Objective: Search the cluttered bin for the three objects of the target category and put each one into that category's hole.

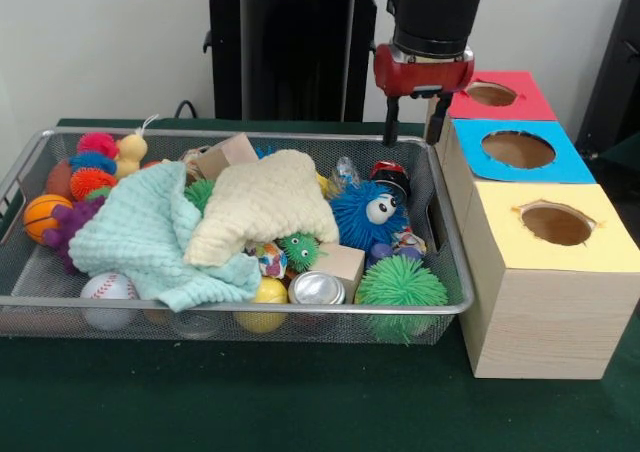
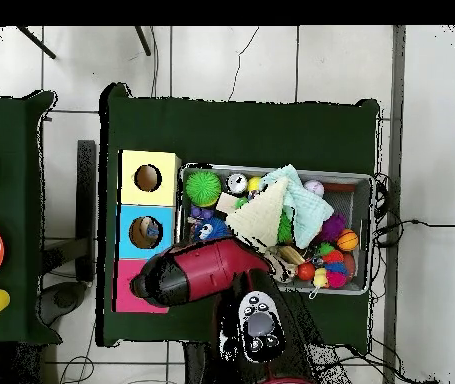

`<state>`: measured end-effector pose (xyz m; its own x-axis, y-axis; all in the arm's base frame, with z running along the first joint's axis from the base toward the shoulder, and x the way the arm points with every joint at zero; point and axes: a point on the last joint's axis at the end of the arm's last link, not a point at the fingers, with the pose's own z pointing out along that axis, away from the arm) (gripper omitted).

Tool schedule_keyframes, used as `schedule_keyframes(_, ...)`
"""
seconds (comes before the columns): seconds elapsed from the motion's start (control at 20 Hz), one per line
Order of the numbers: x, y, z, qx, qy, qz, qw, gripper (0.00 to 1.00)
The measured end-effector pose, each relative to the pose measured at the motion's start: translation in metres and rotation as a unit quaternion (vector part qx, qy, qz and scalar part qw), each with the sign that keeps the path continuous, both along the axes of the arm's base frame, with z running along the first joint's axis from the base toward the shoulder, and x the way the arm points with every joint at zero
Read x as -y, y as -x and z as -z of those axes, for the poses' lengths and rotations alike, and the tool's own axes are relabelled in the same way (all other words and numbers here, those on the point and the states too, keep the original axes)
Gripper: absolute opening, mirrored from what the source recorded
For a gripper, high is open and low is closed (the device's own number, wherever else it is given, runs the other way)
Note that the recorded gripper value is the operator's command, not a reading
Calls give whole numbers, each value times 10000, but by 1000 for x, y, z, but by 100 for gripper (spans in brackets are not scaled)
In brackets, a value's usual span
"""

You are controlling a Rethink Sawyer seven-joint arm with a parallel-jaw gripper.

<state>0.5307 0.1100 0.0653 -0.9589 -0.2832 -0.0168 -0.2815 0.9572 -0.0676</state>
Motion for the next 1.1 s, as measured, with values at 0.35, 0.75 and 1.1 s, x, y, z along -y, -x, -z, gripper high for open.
schedule_keyframes(0.35,15,24,4,-204,62,272,9994,100)
schedule_keyframes(0.75,23,49,15,-211,156,421,9988,100)
schedule_keyframes(1.1,34,56,28,-163,163,554,9982,100)
